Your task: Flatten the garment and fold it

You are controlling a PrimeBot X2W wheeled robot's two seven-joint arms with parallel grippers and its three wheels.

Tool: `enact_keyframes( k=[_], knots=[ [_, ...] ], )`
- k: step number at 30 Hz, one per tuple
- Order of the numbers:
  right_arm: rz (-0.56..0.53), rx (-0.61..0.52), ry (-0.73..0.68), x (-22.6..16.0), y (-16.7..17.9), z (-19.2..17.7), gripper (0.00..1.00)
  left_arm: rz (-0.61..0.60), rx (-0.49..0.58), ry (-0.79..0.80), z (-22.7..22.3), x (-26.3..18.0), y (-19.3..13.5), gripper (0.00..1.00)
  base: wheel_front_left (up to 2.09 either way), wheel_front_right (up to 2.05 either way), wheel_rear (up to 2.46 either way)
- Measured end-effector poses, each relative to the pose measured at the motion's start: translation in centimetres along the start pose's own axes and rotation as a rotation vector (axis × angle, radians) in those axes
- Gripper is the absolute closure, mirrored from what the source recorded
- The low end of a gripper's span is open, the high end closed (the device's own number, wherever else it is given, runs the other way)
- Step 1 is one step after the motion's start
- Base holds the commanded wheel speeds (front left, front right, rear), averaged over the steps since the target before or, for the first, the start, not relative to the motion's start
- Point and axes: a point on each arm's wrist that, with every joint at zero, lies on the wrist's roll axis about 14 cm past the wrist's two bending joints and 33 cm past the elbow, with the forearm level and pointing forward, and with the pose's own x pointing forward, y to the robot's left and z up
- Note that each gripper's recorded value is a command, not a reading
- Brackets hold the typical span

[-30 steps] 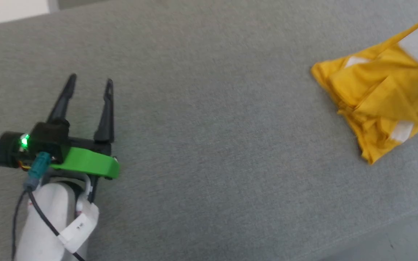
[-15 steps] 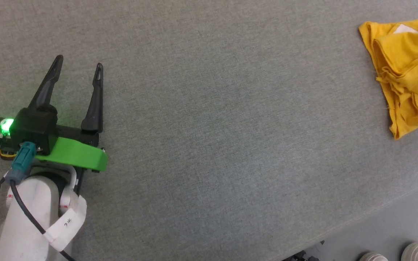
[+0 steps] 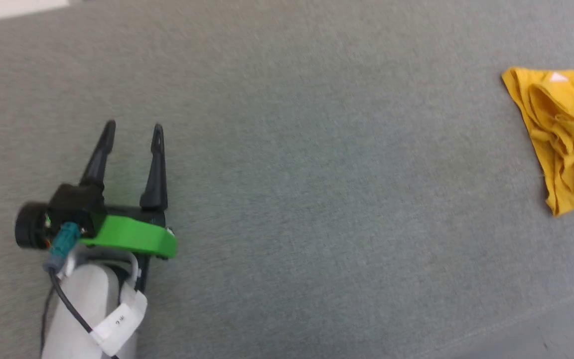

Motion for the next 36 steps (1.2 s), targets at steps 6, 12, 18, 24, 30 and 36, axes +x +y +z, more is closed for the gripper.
enact_keyframes(
  k=[6,12,18,24,30,36],
  knots=[
    [0.181,0.160,-0.152,-2.7,6.6,3.2,0.00,0.074,-0.015,-0.002,1.5,-3.2,0.7,0.00,0.00,0.00,0.00],
    [0.352,0.307,-0.287,-7.1,11.8,6.5,0.00,0.156,-0.017,-0.020,3.3,-6.5,2.1,0.00,0.00,0.00,0.00],
    [0.478,0.422,-0.358,-12.2,15.2,8.7,0.00,0.242,-0.005,-0.036,4.9,-10.0,3.7,0.00,0.00,0.00,0.00],
    [0.573,0.460,-0.362,-16.3,17.6,9.0,0.00,0.310,0.012,-0.087,7.1,-12.9,4.7,0.00,0.00,0.00,0.00],
    [0.637,0.470,-0.350,-19.1,19.0,8.5,0.00,0.356,0.023,-0.128,8.6,-15.4,5.2,0.00,0.00,0.00,0.00],
    [0.674,0.474,-0.332,-20.7,19.7,7.8,0.00,0.388,0.020,-0.131,8.7,-17.4,5.2,0.00,0.00,0.00,0.00]
  ],
)
